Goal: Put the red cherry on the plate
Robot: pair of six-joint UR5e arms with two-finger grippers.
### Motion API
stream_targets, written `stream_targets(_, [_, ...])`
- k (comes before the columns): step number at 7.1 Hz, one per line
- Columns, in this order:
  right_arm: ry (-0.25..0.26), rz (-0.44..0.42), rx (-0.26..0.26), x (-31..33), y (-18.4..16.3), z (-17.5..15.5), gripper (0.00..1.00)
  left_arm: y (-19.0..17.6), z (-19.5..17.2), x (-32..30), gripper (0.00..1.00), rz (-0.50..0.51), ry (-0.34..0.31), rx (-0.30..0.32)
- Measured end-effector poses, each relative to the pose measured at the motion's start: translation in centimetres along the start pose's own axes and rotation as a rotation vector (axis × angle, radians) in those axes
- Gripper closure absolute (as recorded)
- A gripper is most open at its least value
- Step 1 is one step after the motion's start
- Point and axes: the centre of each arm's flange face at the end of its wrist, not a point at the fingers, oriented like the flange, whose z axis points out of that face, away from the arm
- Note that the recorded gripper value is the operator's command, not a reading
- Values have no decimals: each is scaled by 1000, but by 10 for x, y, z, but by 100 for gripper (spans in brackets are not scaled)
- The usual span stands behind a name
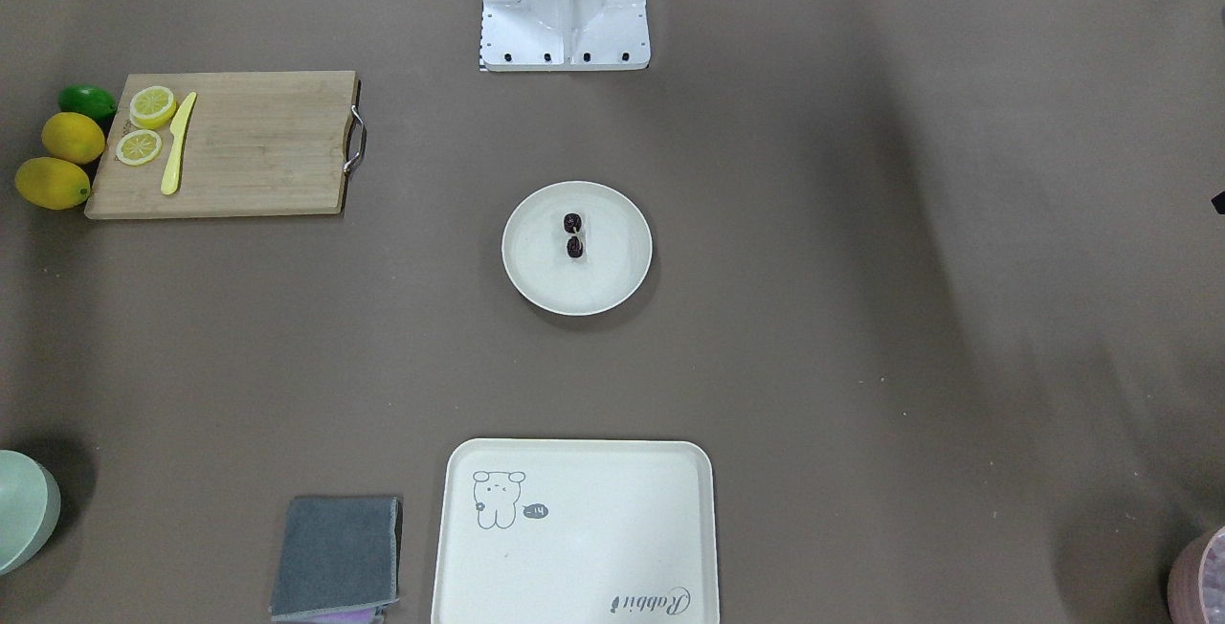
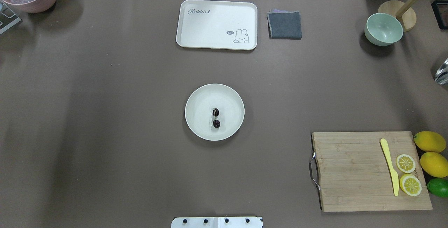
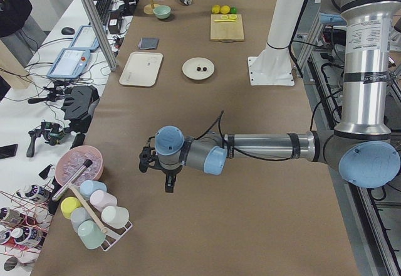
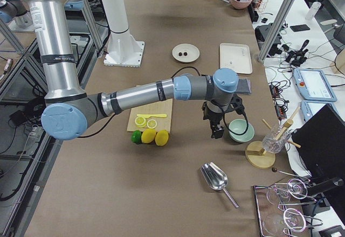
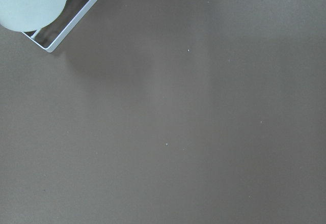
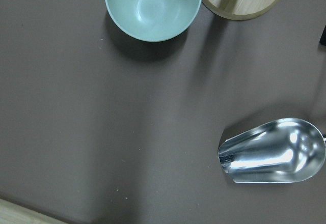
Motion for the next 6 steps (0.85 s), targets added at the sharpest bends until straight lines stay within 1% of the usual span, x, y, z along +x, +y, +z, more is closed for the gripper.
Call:
stream_targets(1, [-7, 5, 7, 1, 27, 2, 0, 9, 0, -1, 2, -3, 20, -5])
stream_targets(3, [-5, 8, 31, 12, 93, 13, 0, 45, 0, -13, 2, -5, 45, -1])
stream_targets(4, [-6, 13, 45, 16, 114, 18, 0, 67, 0, -23, 2, -8, 58, 7])
stream_targets(5, [-16, 28, 51, 18, 121, 21, 0, 81, 3, -31, 2, -16, 78, 4])
stream_targets(6, [-28, 43, 54, 18, 123, 22, 0, 88, 4, -42, 2, -43, 92, 1])
